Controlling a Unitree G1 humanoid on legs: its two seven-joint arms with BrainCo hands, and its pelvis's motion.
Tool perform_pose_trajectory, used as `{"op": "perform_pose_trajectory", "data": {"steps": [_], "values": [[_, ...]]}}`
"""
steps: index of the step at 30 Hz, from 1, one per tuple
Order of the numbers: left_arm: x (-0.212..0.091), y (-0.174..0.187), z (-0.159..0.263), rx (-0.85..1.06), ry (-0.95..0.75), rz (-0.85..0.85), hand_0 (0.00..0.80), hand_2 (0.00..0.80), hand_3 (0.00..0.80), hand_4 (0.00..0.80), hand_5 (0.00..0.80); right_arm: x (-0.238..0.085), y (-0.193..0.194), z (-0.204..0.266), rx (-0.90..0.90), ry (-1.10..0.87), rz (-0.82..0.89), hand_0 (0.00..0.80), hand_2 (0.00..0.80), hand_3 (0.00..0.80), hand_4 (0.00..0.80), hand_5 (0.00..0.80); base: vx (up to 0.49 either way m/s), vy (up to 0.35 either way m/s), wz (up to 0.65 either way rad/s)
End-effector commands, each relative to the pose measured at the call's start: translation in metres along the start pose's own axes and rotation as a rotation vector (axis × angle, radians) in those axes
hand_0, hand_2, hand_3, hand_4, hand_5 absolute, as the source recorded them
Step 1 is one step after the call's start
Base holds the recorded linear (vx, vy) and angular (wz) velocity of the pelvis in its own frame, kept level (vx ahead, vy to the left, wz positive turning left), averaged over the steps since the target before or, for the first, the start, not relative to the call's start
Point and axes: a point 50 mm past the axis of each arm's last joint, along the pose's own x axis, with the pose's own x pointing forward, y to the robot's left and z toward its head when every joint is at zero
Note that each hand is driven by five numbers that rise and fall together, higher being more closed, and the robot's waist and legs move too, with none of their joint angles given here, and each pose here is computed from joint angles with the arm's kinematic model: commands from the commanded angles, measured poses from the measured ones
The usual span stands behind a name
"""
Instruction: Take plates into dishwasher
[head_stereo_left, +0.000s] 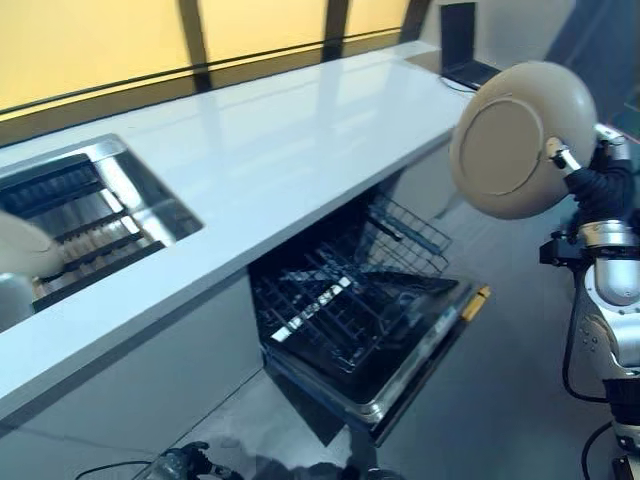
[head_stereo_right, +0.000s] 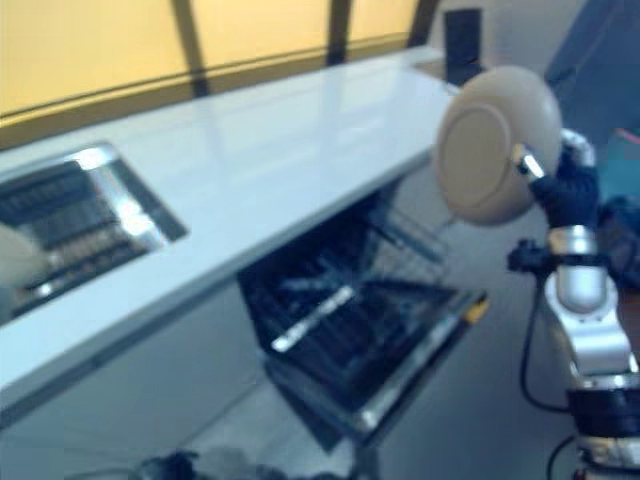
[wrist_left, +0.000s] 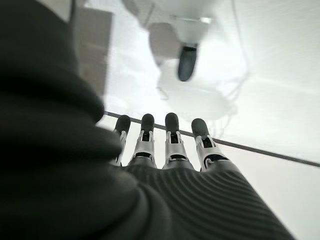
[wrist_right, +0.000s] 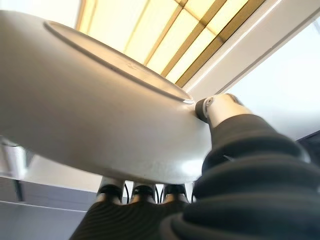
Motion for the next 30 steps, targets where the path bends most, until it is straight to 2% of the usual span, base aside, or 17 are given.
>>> {"op": "perform_pose_trajectory", "data": {"steps": [1,10,20,30], "values": [[0.0,0.013,0.016,-0.068,-0.059,0.043,0.0,0.0,0.0,0.0,0.0,0.019,-0.004,0.033,-0.013,-0.105,0.027,0.8,0.8,0.8,0.8,0.8,-0.31,-0.447,-0.31],[0.001,-0.009,0.015,-0.063,-0.095,0.009,0.0,0.0,0.0,0.0,0.0,0.021,0.006,0.015,-0.081,0.021,0.182,0.8,0.8,0.8,0.8,0.8,-0.221,-0.276,0.16],[0.001,-0.007,-0.001,-0.082,-0.025,0.012,0.0,0.0,0.0,0.0,0.0,0.024,0.03,0.008,-0.204,0.045,0.317,0.8,0.8,0.8,0.8,0.8,-0.065,-0.034,-0.05],[0.001,-0.011,0.009,-0.113,-0.082,0.005,0.0,0.0,0.0,0.0,0.0,0.017,0.052,0.004,-0.267,0.078,0.46,0.8,0.8,0.8,0.8,0.8,0.033,0.055,-0.01]]}}
